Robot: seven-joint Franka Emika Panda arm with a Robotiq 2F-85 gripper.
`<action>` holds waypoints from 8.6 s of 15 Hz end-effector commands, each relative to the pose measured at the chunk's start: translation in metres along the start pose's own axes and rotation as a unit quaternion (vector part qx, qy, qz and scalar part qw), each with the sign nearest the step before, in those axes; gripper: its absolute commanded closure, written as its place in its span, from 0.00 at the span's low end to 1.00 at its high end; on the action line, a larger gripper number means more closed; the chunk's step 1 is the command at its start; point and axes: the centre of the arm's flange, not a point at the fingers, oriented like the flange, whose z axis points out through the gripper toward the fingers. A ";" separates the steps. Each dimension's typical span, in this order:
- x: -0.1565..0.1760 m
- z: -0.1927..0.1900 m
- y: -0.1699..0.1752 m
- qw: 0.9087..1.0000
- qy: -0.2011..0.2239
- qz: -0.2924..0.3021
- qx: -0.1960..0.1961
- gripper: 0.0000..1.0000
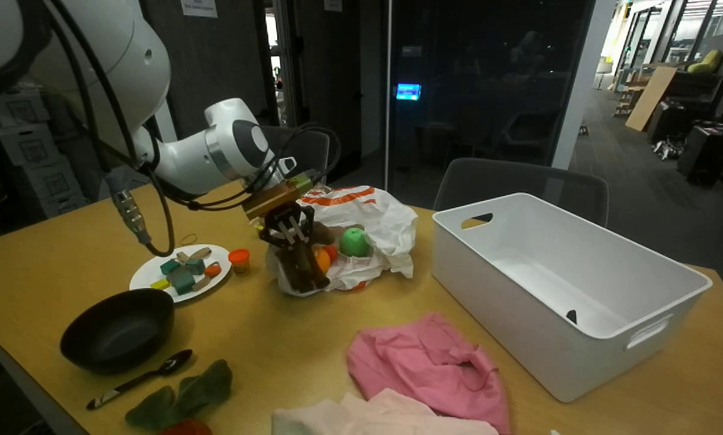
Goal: Push the plastic backward, then put the apple and moose toy in the plastic bag
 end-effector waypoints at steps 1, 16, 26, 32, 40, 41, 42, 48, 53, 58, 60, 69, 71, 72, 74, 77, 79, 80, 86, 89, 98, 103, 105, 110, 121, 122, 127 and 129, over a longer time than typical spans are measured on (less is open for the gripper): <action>0.020 0.013 0.033 0.999 -0.001 -0.047 0.026 0.83; 0.014 0.043 0.081 0.974 0.056 -0.124 0.184 0.58; -0.027 0.011 0.079 0.975 0.047 -0.091 0.198 0.00; -0.056 -0.002 0.088 0.981 0.045 -0.044 0.184 0.00; -0.084 -0.020 0.007 0.967 0.008 -0.078 0.244 0.00; -0.082 -0.024 -0.005 0.967 0.014 -0.089 0.238 0.00; -0.077 -0.028 -0.016 0.968 0.021 -0.096 0.229 0.00; -0.026 -0.052 -0.045 0.983 0.098 -0.068 0.137 0.00; -0.009 -0.038 -0.045 0.983 0.120 -0.043 0.129 0.00; -0.004 -0.014 -0.041 0.984 0.140 -0.034 0.108 0.00; -0.004 -0.006 -0.039 0.983 0.145 -0.031 0.104 0.25; -0.012 0.006 -0.032 0.983 0.150 -0.015 0.106 0.86; -0.013 0.008 -0.030 0.983 0.145 -0.011 0.111 0.90; -0.015 0.008 -0.028 0.983 0.142 -0.010 0.113 0.93; -0.019 0.005 -0.025 0.984 0.132 -0.003 0.121 0.88; -0.027 0.000 -0.023 0.985 0.129 0.006 0.116 0.87; -0.031 -0.008 -0.022 0.986 0.133 0.014 0.104 0.87; -0.033 -0.014 -0.021 0.986 0.137 0.021 0.094 0.86; -0.048 -0.057 -0.011 0.987 0.150 0.051 0.029 0.88; -0.052 -0.069 -0.008 0.988 0.145 0.057 0.017 0.87; -0.038 -0.056 -0.027 0.987 0.140 -0.010 0.076 0.28; -0.019 -0.055 -0.036 0.984 0.149 -0.041 0.084 0.00; -0.010 -0.047 -0.038 0.984 0.148 -0.048 0.093 0.00; 0.011 -0.021 -0.034 0.984 0.134 -0.056 0.101 0.00; 0.030 0.022 -0.007 0.986 0.111 -0.043 0.116 0.49; 0.030 0.023 -0.004 0.986 0.110 -0.039 0.120 0.58; 0.021 0.028 0.014 0.980 0.076 -0.025 0.181 0.87; 0.016 0.032 0.021 0.970 0.053 -0.022 0.237 0.91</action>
